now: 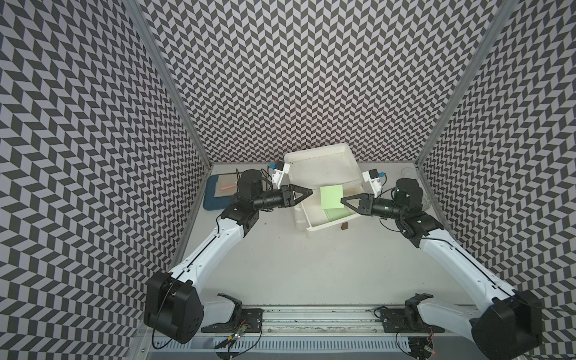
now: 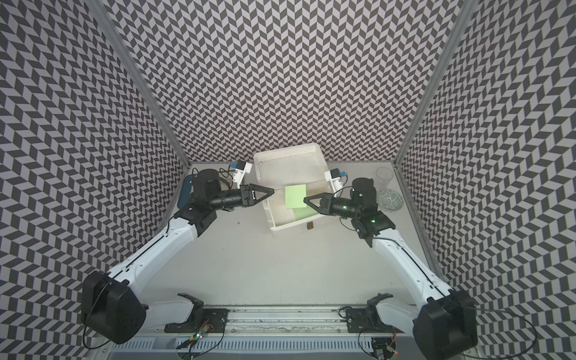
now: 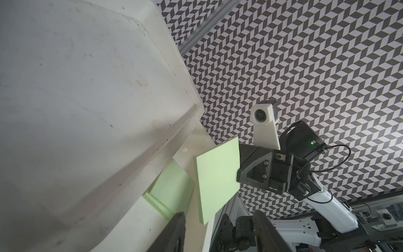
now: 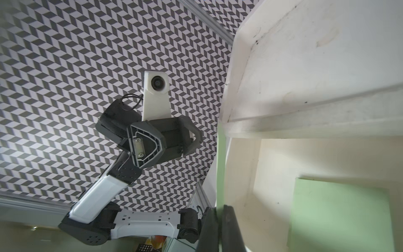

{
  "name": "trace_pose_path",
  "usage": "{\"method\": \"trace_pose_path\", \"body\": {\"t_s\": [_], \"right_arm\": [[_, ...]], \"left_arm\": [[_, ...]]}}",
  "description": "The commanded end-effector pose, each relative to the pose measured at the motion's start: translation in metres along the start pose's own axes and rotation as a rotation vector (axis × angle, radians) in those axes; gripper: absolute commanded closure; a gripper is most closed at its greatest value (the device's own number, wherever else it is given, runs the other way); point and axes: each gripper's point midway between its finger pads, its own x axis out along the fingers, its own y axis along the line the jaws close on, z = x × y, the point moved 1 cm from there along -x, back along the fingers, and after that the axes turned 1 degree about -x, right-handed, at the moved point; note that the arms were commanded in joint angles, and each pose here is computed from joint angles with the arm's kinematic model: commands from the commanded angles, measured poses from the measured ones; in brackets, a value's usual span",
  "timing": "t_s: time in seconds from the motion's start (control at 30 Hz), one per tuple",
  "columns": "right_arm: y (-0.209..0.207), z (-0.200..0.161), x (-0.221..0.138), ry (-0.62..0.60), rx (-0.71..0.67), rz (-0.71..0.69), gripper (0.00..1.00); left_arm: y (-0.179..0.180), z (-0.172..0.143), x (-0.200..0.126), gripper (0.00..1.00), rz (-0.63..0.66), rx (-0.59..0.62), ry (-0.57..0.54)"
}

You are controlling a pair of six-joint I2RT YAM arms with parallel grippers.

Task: Please put the sticky notes in the drawer by color
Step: Place the sticky notes in the drawer, then close the drawer in the storage box.

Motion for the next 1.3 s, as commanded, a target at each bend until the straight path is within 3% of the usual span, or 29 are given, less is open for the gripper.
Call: {"method": "trace_pose_path", "body": {"t_s": [0.0,0.07,0.13,0.23,0.4,0.5,0.6,0.73,0.9,1.27], "right_arm": [[-0.015,-0.005,0.007,0.011,-0.040,-0.076,0.96],[-0.019,-0.007,0.008,0.016,-0.042,-0.093,0.89],[-0.017,-0.003,0.006,0.010,-0.070,-0.110,0.68],[-0.011,0.012,-0.006,-0.034,-0.141,-0.196,0.57],[-0.010,0.024,-0.035,-0.123,-0.272,-0.390,0.55],[-0.018,0.002,-0.036,-0.101,-0.310,-0.493,0.54],[-0.020,-0.031,-0.030,-0.064,-0.305,-0.486,0.53],[-0.019,-0.059,-0.031,-0.071,-0.286,-0.473,0.53],[-0.029,-0.069,-0.035,-0.060,-0.258,-0.511,0.53],[-0.042,-0.090,-0.031,-0.021,-0.206,-0.503,0.49]], "left_arm": [[-0.005,0.001,-0.004,0.46,0.009,0.050,-0.017],[-0.002,0.003,-0.002,0.46,0.019,0.052,-0.013],[0.001,0.007,-0.001,0.46,0.047,0.059,-0.016],[0.019,0.020,-0.001,0.46,0.167,0.058,-0.039],[0.057,0.055,-0.016,0.46,0.480,0.096,-0.135],[0.076,0.074,-0.027,0.45,0.628,0.108,-0.205],[0.088,0.080,-0.032,0.45,0.697,0.103,-0.229],[0.093,0.081,-0.035,0.45,0.721,0.113,-0.248],[0.094,0.078,-0.036,0.45,0.709,0.147,-0.255],[0.126,0.061,-0.010,0.45,0.658,0.112,-0.155]]}}
